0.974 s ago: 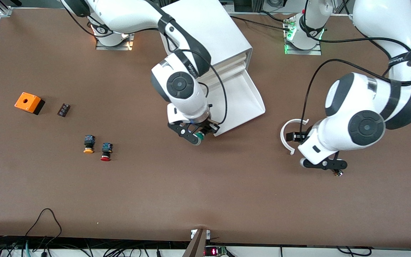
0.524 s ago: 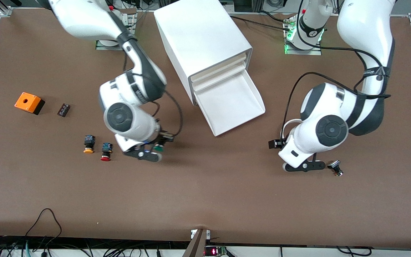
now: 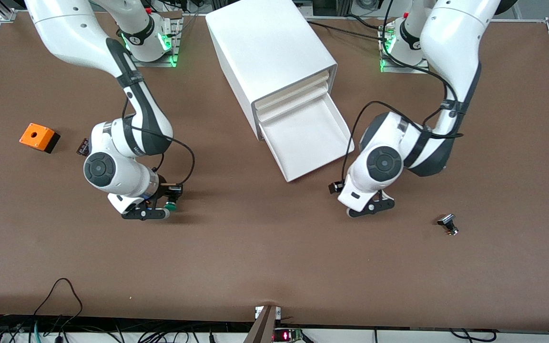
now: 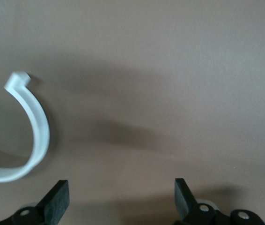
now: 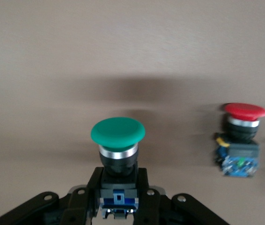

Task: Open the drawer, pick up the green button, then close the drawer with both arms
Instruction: 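Place the green button beside the red button while the left gripper reaches the drawer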

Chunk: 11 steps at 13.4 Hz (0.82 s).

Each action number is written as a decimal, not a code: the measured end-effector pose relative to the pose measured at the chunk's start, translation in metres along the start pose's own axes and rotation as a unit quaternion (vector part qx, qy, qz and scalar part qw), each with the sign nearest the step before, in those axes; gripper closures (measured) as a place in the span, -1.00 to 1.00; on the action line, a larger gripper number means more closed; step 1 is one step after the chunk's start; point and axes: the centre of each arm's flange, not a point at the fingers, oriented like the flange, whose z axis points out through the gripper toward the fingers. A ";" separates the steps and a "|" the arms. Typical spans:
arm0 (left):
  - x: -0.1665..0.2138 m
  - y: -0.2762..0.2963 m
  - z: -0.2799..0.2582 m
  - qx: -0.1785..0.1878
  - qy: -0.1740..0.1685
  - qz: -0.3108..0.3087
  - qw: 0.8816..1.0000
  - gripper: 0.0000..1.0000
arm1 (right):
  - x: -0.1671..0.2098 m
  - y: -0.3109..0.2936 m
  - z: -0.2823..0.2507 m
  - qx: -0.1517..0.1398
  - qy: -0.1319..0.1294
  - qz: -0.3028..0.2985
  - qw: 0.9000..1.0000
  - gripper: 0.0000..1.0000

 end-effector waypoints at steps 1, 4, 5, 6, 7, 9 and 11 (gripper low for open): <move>-0.011 0.008 0.010 0.003 -0.001 -0.011 1.000 -0.98 | -0.003 0.011 0.010 -0.001 -0.001 -0.004 1.000 0.34; -0.035 0.022 0.038 -0.011 0.013 -0.012 1.000 -0.96 | -0.008 0.025 0.024 -0.004 -0.007 -0.034 0.999 0.34; -0.039 0.022 0.048 -0.021 0.020 -0.010 1.000 -0.96 | -0.008 0.028 0.026 -0.004 -0.009 -0.042 0.999 0.34; -0.043 0.020 0.058 -0.028 0.025 -0.010 0.999 -0.96 | -0.007 0.032 0.028 -0.005 -0.010 -0.045 0.999 0.34; -0.047 0.017 0.064 -0.031 0.027 -0.011 0.999 -0.96 | -0.007 0.037 0.031 -0.005 -0.011 -0.045 0.999 0.34; -0.057 0.016 0.060 -0.032 0.027 -0.009 0.999 -0.97 | -0.006 0.042 0.035 -0.006 -0.013 -0.043 0.999 0.22; -0.073 0.023 0.051 -0.037 0.026 -0.002 0.999 -0.97 | -0.005 0.043 0.036 -0.005 -0.012 -0.042 0.999 0.06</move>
